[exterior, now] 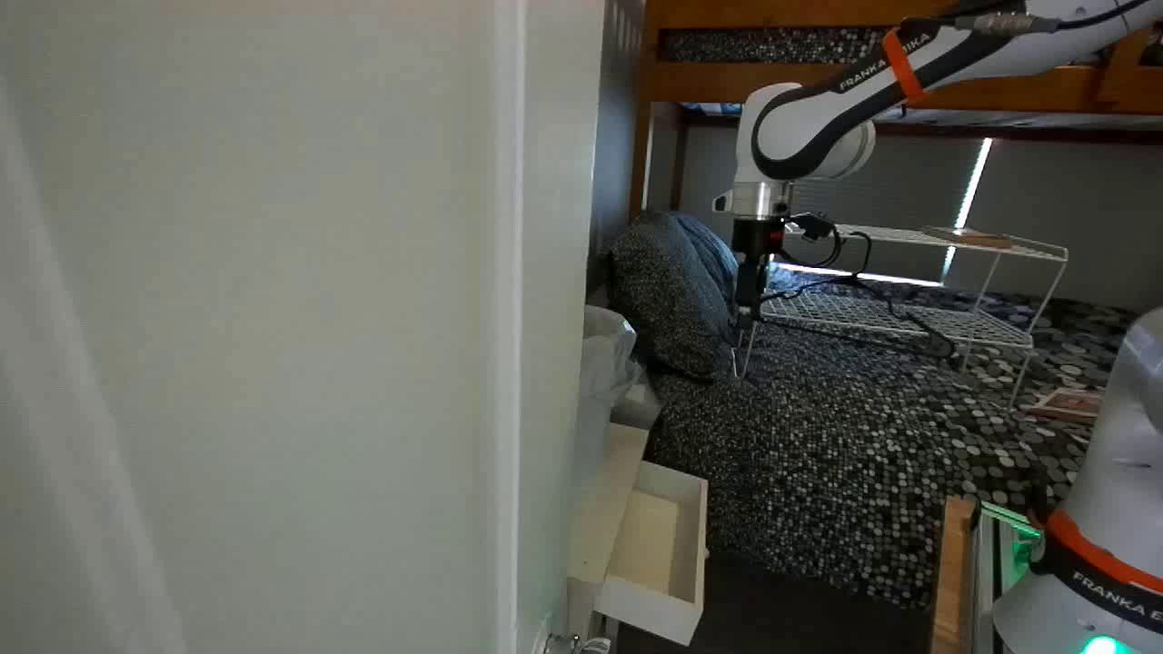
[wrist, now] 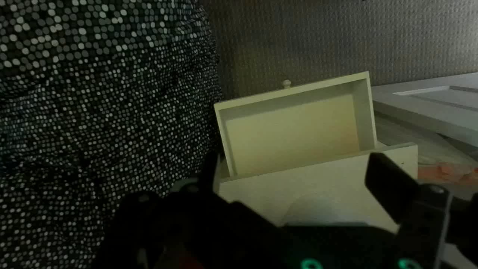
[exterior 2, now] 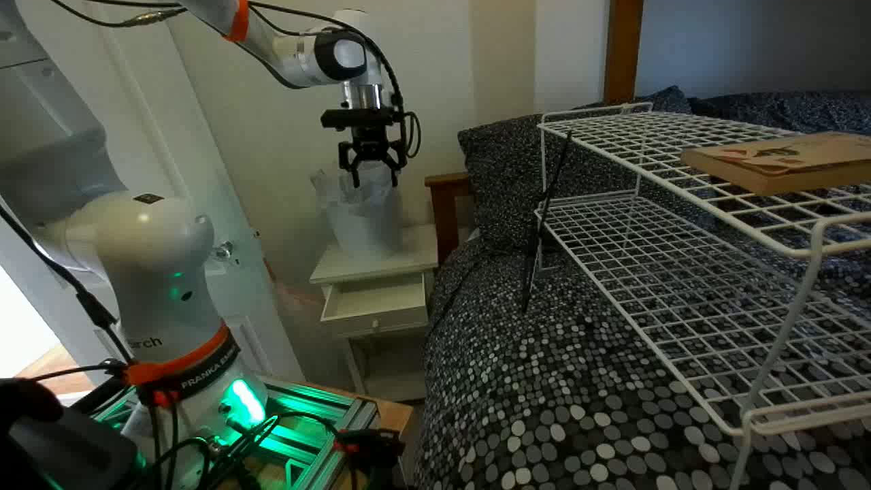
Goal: Close the open drawer
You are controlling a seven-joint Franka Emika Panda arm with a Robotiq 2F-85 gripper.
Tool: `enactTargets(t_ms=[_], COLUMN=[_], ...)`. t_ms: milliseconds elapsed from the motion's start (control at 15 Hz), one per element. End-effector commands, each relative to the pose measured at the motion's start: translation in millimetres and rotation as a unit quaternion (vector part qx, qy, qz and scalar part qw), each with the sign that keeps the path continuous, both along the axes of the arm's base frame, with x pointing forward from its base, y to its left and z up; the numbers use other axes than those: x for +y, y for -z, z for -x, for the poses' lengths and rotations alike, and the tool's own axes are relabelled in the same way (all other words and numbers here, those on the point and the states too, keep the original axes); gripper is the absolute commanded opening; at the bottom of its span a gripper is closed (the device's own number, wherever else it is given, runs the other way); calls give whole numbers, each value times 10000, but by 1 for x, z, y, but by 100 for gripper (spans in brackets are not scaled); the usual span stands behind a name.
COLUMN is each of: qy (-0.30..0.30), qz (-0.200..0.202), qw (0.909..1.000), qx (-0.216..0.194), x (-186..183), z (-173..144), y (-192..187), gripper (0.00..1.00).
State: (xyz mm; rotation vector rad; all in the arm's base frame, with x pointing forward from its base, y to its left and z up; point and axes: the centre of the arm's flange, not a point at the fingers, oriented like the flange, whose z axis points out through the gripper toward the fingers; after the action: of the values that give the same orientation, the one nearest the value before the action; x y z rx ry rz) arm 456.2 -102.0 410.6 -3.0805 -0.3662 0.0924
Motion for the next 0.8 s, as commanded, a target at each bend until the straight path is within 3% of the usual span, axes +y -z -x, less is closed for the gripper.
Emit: enactTargets(t_ms=[0, 667, 733], qy=[0, 0, -506], qz=[0, 0, -457], qw=[10000, 10000, 9976], qx=[0, 0, 141], x=[0, 0, 9], z=[0, 0, -10], y=[0, 0, 11], gripper=[100, 100, 100])
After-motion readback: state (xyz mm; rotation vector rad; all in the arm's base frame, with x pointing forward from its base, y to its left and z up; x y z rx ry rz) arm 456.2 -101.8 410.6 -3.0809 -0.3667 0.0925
